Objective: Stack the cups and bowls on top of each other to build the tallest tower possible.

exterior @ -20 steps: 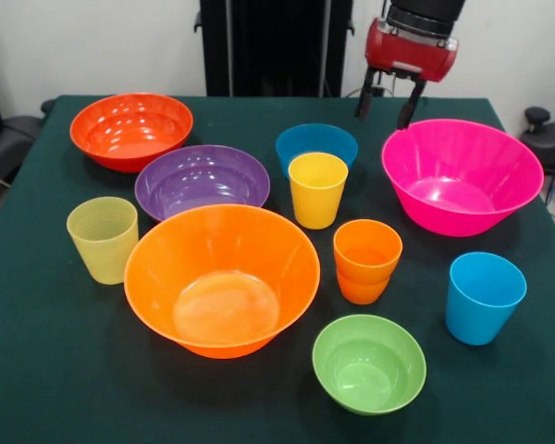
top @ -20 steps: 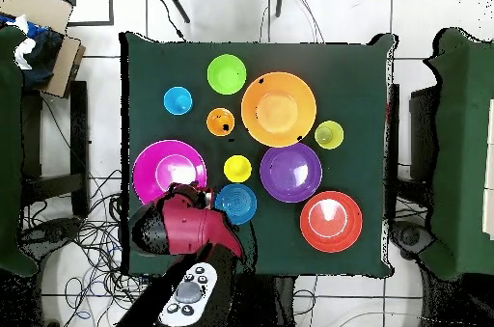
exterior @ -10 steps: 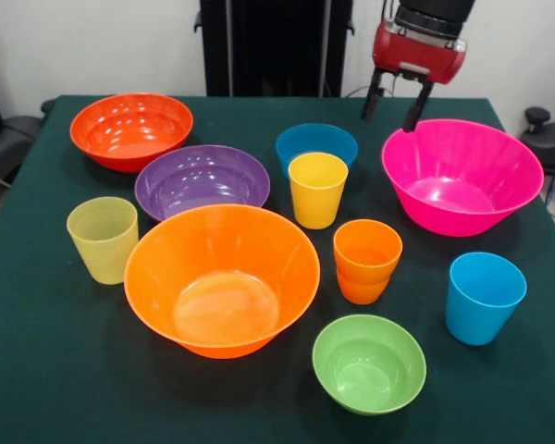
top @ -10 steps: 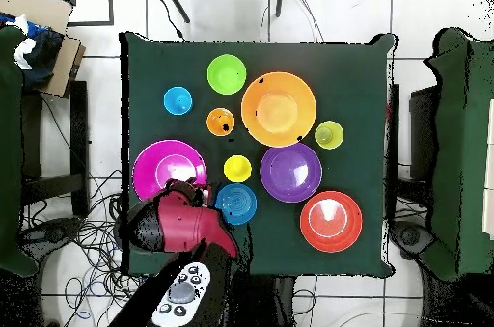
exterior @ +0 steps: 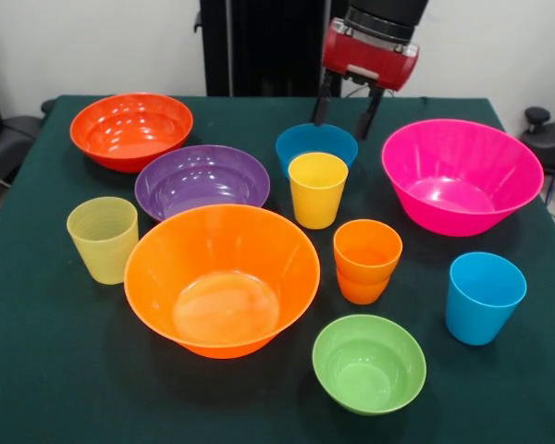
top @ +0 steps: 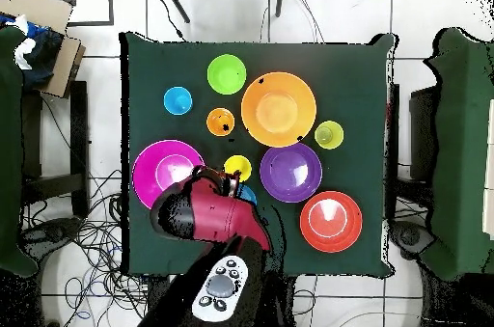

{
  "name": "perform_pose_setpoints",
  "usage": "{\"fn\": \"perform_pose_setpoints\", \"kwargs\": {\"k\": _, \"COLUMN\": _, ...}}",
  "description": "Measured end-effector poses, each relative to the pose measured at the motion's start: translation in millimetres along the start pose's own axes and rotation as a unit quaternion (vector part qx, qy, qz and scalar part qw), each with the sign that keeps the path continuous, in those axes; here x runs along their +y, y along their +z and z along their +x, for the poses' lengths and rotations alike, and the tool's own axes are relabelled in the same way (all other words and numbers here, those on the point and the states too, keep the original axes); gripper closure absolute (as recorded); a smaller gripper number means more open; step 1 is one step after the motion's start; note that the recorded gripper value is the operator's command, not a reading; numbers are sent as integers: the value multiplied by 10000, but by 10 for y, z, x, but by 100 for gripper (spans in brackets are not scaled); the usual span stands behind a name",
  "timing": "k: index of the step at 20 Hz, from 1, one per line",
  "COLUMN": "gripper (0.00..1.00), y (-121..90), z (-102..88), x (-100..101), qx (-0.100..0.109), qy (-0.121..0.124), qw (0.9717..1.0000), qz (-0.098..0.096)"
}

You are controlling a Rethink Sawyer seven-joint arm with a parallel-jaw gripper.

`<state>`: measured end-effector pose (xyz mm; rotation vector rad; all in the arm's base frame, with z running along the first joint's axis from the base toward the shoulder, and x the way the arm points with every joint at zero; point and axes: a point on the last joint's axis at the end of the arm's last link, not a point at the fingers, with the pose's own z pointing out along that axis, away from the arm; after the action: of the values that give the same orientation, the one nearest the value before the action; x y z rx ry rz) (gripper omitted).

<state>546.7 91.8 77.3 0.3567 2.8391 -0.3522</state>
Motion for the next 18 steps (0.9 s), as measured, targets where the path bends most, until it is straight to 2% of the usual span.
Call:
{"fn": "perform_pose_setpoints", "kwargs": {"k": 9, "gripper": 0, "y": -32, "z": -148, "x": 65, "qx": -172, "qy": -44, "qw": 9998, "qz": -12}}
{"fn": "perform_pose_setpoints", "kwargs": {"k": 18, "gripper": 0, "y": 7, "z": -144, "x": 74, "qx": -155, "qy": -59, "qw": 9999, "qz": 0}}
